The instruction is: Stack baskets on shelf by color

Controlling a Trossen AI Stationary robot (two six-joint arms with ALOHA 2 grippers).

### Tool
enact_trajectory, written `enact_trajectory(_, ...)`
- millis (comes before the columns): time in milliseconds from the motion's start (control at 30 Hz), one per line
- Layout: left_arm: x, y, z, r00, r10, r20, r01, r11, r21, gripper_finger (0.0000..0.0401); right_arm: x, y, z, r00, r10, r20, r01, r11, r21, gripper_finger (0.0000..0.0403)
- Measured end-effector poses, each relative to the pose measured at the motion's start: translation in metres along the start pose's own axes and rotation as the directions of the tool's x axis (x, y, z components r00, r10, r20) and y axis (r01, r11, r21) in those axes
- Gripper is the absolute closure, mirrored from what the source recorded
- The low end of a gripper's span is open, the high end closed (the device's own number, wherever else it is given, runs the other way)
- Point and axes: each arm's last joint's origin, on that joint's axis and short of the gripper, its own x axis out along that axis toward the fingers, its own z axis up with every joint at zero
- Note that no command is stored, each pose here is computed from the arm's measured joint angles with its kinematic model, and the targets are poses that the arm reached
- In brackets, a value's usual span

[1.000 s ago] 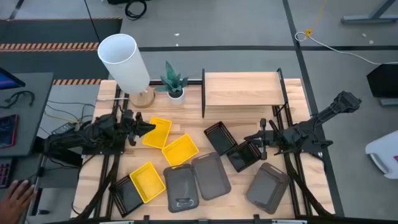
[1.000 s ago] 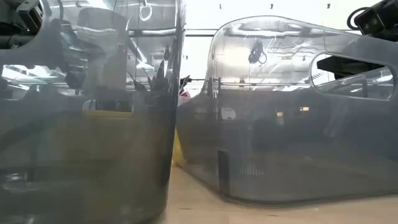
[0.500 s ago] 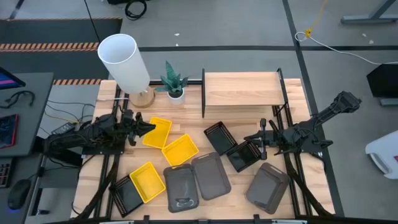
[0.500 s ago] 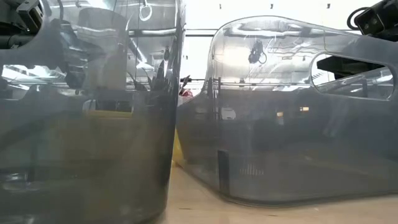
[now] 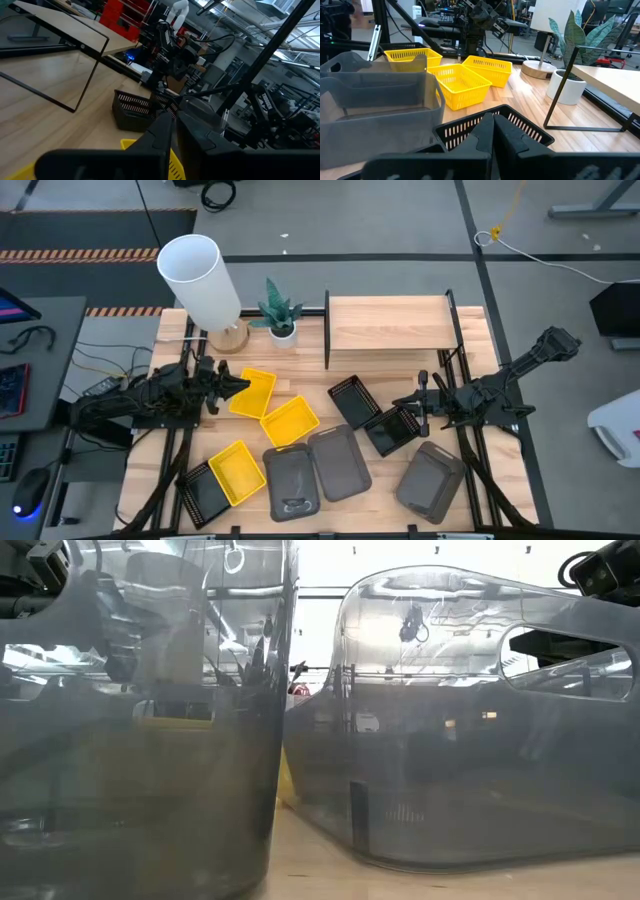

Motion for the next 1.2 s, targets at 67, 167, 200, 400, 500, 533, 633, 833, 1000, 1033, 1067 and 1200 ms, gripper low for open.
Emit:
enact_trajectory(67, 0.0, 0.0, 0.0, 1.0, 0.0, 0.0, 0.0, 1.0, 0.0, 0.0366, 0.0, 0.0, 0.0001, 1.0, 0.0, 0.0, 0.0, 1.0, 0.0, 0.0389)
enact_trajectory(167, 0.0, 0.0, 0.0, 1.0, 0.0, 0.0, 0.0, 1.0, 0.0, 0.0362, 0.0, 0.0, 0.0001, 1.0, 0.0, 0.0, 0.0, 1.0, 0.0, 0.0389)
enact_trajectory(200, 0.0, 0.0, 0.0, 1.0, 0.0, 0.0, 0.0, 1.0, 0.0, 0.0361, 0.0, 0.0, 0.0001, 1.0, 0.0, 0.0, 0.0, 1.0, 0.0, 0.0389)
enact_trajectory(400, 0.0, 0.0, 0.0, 1.0, 0.0, 0.0, 0.0, 1.0, 0.0, 0.0365, 0.0, 0.0, 0.0, 1.0, 0.0, 0.0, 0.0, 1.0, 0.0, 0.0389)
enact_trajectory(500, 0.0, 0.0, 0.0, 1.0, 0.0, 0.0, 0.0, 1.0, 0.0, 0.0369, 0.0, 0.0, 0.0001, 1.0, 0.0, 0.0, 0.0, 1.0, 0.0, 0.0389)
enact_trajectory(533, 0.0, 0.0, 0.0, 1.0, 0.0, 0.0, 0.0, 1.0, 0.0, 0.0368, 0.0, 0.0, 0.0001, 1.0, 0.0, 0.0, 0.0, 1.0, 0.0, 0.0389)
enact_trajectory(633, 0.0, 0.0, 0.0, 1.0, 0.0, 0.0, 0.0, 1.0, 0.0, 0.0365, 0.0, 0.0, 0.0001, 1.0, 0.0, 0.0, 0.0, 1.0, 0.0, 0.0389)
enact_trajectory(833, -0.0002, -0.0037, 0.0003, 0.994, -0.103, -0.035, 0.076, 0.888, -0.453, 0.036, 0.0, 0.0, 0.0, 1.0, 0.0, 0.0, 0.0, 1.0, 0.0, 0.0389)
enact_trajectory(1000, -0.0005, -0.0061, 0.0008, 0.985, -0.163, -0.051, 0.102, 0.801, -0.591, 0.0372, 0.0, 0.0, 0.0001, 1.0, 0.0, 0.0, 0.0, 1.0, 0.0, 0.0389)
enact_trajectory(1033, -0.0005, -0.0064, 0.0006, 0.983, -0.174, -0.058, 0.105, 0.792, -0.602, 0.0375, 0.0, 0.0, 0.0001, 1.0, 0.0, 0.0, 0.0, 1.0, 0.0, 0.0389)
enact_trajectory(1067, -0.0006, -0.0066, 0.0005, 0.982, -0.18, -0.062, 0.104, 0.78, -0.617, 0.0377, 0.0, 0.0, 0.0001, 1.0, 0.0, 0.0, 0.0, 1.0, 0.0, 0.0389)
enact_trajectory(1200, -0.0007, -0.0072, 0.001, 0.979, -0.195, -0.063, 0.109, 0.754, -0.648, 0.038, 0.0, 0.0, 0.0, 1.0, 0.0, 0.0, 0.0, 1.0, 0.0, 0.0389)
